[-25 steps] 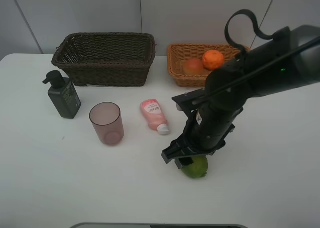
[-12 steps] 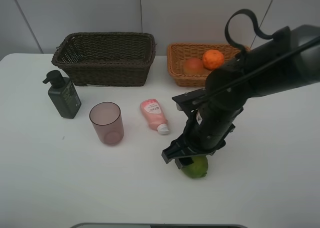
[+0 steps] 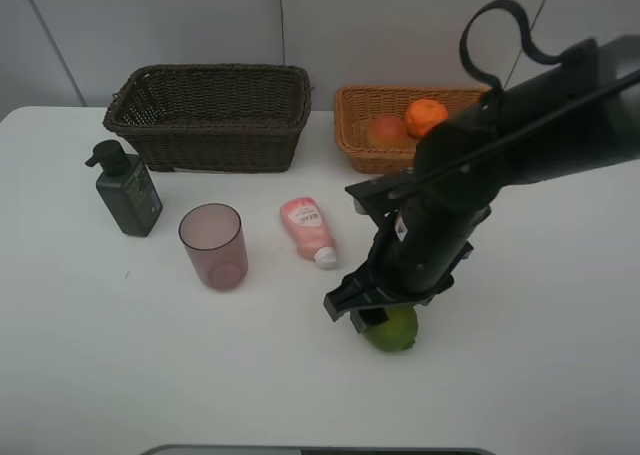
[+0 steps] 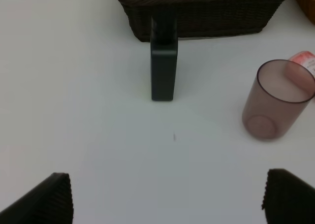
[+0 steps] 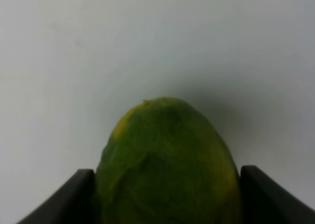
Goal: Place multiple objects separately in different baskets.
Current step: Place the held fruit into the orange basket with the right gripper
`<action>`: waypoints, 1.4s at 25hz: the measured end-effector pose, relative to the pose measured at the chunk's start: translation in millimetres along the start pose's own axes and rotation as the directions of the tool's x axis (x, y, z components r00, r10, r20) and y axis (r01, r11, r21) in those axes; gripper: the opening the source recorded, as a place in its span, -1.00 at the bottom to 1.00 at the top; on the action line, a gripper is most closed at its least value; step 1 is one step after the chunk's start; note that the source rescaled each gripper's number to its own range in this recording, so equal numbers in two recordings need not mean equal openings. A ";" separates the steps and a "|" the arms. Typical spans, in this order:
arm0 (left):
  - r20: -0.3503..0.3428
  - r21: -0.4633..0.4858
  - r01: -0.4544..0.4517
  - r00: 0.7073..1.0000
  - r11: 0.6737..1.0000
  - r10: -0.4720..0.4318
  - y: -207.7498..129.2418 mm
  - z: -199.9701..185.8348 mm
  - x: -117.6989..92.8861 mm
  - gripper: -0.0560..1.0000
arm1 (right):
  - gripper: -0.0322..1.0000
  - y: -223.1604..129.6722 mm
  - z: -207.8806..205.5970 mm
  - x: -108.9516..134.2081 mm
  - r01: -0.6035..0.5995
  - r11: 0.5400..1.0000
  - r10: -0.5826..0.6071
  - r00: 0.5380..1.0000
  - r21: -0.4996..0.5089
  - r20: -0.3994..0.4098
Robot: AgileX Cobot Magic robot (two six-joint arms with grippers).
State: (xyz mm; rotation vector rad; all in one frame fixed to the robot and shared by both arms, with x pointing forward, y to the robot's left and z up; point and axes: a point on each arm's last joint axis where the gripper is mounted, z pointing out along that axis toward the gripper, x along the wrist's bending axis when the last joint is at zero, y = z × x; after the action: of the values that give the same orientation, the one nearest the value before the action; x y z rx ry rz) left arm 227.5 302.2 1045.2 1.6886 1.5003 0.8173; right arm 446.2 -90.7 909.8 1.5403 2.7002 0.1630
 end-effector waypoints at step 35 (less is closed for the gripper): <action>0.000 0.000 0.000 1.000 1.000 0.000 0.0 0.0 0.0 0.99 | -0.92 127.7 -114.6 -172.3 -0.268 0.912 0.344 0.912 -0.310 0.223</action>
State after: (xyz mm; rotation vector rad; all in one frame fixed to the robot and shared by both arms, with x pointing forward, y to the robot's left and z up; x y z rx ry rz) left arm 227.5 302.2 1045.2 1.6886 1.5003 0.8173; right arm 634.7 -183.2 1032.5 1.7426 2.1107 0.2921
